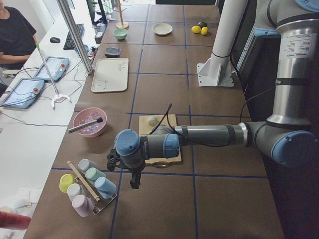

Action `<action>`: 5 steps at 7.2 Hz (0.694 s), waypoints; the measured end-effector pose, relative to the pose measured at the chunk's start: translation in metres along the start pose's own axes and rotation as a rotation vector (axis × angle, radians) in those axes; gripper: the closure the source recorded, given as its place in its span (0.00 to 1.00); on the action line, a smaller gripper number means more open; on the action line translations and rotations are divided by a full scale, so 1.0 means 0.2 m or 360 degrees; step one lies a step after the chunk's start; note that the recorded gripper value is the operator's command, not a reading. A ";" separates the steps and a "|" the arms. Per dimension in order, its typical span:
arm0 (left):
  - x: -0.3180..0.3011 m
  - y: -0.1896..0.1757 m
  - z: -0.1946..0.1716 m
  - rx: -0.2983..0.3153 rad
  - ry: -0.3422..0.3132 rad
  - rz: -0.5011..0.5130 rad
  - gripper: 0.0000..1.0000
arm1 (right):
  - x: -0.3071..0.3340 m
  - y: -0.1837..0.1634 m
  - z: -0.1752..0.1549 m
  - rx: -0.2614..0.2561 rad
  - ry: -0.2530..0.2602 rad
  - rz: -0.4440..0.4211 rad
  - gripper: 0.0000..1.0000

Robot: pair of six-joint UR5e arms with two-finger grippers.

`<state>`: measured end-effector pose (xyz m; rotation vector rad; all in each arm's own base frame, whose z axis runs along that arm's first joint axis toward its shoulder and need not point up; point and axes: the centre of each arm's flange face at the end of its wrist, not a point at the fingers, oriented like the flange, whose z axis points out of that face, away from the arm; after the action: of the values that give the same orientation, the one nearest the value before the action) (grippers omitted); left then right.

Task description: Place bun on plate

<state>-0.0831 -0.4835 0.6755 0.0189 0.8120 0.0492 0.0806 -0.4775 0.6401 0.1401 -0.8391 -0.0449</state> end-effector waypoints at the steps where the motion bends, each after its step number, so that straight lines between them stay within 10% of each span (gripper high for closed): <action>1: 0.00 0.00 0.00 0.0003 0.0000 0.0004 0.00 | 0.00 -0.01 0.00 0.0002 0.0016 -0.0004 0.00; 5: 0.02 0.00 -0.02 0.0018 0.0001 0.0019 0.00 | -0.12 0.05 0.19 0.0002 0.0045 0.0158 0.00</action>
<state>-0.0830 -0.4843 0.6702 0.0346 0.8128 0.0558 0.0366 -0.4685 0.6489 0.0998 -0.8170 0.0507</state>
